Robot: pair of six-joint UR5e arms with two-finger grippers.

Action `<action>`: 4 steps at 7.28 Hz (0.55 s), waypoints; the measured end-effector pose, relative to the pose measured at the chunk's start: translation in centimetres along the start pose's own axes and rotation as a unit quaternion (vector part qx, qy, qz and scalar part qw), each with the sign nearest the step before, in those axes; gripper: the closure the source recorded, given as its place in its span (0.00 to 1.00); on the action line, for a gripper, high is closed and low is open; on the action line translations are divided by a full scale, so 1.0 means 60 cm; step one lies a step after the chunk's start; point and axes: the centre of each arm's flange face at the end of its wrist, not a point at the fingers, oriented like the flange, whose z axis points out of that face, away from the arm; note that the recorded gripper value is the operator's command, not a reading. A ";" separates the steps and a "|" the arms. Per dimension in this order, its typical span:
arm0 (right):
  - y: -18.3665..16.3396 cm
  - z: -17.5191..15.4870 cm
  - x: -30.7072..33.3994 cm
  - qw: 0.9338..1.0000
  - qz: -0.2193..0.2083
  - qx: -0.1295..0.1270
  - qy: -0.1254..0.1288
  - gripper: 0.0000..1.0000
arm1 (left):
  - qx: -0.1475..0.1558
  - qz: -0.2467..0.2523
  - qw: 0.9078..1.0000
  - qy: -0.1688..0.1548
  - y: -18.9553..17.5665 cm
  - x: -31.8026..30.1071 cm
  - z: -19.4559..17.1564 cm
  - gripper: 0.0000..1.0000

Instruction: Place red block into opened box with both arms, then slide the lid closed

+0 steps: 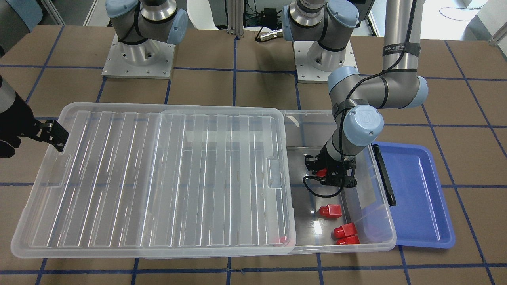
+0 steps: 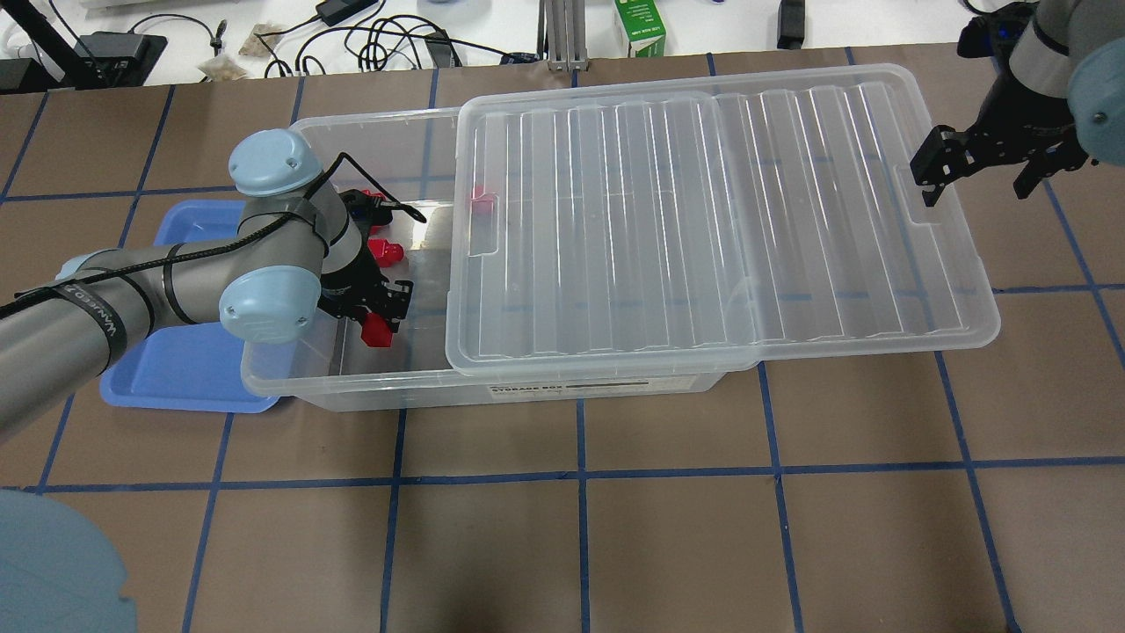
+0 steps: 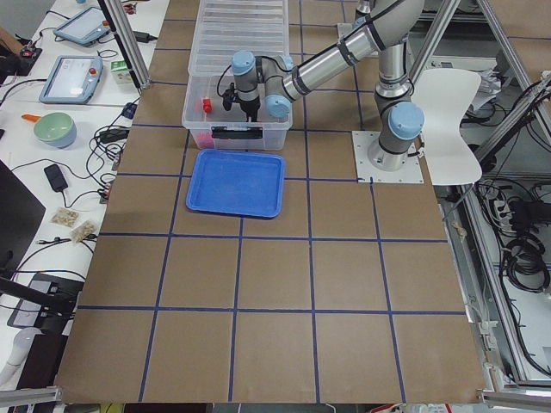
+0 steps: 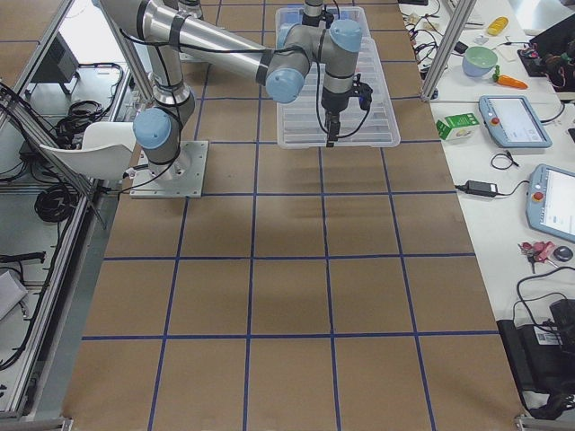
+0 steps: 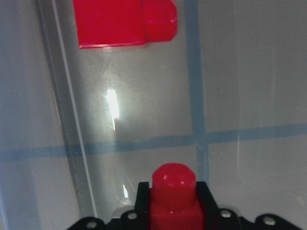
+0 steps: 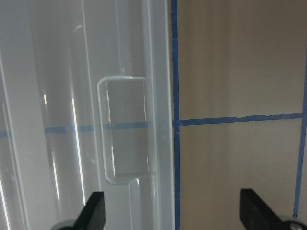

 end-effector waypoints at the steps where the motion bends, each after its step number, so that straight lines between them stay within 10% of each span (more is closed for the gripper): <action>1: 0.001 0.001 0.000 1.000 0.000 -0.002 0.000 0.00 | -0.001 -0.004 1.000 0.000 0.000 0.000 0.003 0.09; 4: 0.002 0.002 0.001 1.000 -0.001 -0.005 0.000 0.00 | 0.013 -0.015 1.000 -0.002 -0.002 0.004 -0.019 0.00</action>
